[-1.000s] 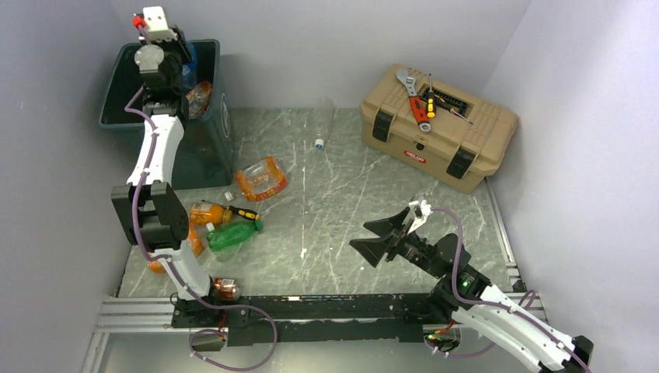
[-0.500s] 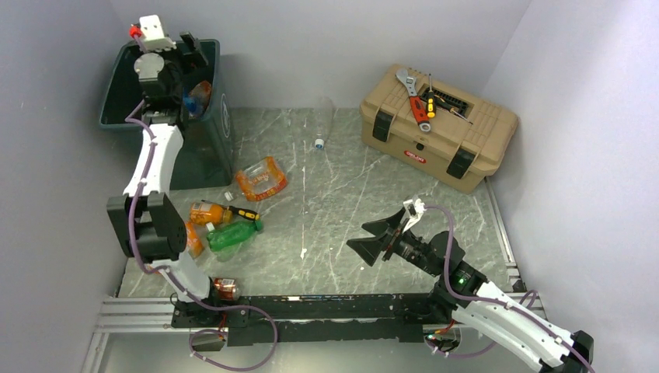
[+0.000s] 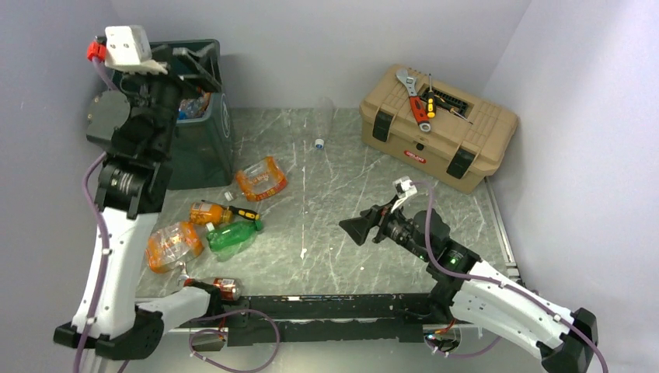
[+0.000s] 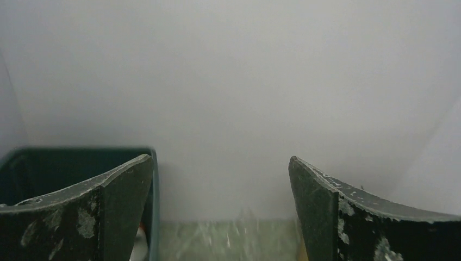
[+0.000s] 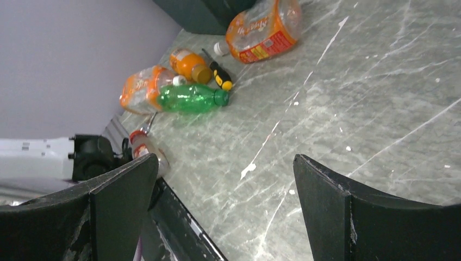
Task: Put the plastic bottles in the bin
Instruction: Pick up the plastic bottle from the corner of the board.
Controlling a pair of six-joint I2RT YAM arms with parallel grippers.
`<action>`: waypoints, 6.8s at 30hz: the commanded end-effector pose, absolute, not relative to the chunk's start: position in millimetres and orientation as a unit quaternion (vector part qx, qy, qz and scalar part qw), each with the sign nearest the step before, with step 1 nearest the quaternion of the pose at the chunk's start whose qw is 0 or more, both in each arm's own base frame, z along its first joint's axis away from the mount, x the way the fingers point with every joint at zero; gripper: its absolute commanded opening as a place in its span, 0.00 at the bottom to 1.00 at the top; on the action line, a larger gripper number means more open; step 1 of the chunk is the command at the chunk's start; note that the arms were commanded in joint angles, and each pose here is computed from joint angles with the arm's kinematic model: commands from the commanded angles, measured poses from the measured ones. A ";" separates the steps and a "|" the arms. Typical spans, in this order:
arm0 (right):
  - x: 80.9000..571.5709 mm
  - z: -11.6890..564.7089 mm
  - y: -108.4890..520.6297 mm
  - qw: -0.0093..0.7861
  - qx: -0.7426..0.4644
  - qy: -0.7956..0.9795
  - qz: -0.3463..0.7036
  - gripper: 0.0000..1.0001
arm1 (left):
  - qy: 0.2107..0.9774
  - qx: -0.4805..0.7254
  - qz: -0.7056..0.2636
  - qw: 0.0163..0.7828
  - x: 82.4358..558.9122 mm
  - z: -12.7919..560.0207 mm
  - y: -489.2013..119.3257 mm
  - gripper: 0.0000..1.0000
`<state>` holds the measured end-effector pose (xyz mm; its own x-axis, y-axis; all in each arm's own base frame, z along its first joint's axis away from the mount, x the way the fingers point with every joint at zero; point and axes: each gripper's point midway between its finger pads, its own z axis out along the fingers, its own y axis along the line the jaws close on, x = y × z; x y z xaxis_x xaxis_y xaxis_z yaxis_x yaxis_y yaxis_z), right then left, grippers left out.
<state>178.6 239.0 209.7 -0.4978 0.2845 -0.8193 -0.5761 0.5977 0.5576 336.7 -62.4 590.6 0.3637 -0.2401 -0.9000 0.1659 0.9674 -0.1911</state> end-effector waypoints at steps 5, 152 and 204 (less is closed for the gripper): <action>225.1 224.8 223.5 0.546 -0.014 0.757 0.358 1.00 | 0.777 0.095 -0.113 0.612 319.3 414.7 -128.1 0.99; 113.1 268.8 232.8 0.267 -0.314 0.830 0.375 0.00 | 0.405 0.777 -0.049 0.479 186.4 264.7 -343.4 0.54; 156.0 369.9 270.3 0.580 -0.193 0.554 0.566 0.89 | 0.517 0.191 -0.653 0.519 180.6 431.3 -345.0 0.34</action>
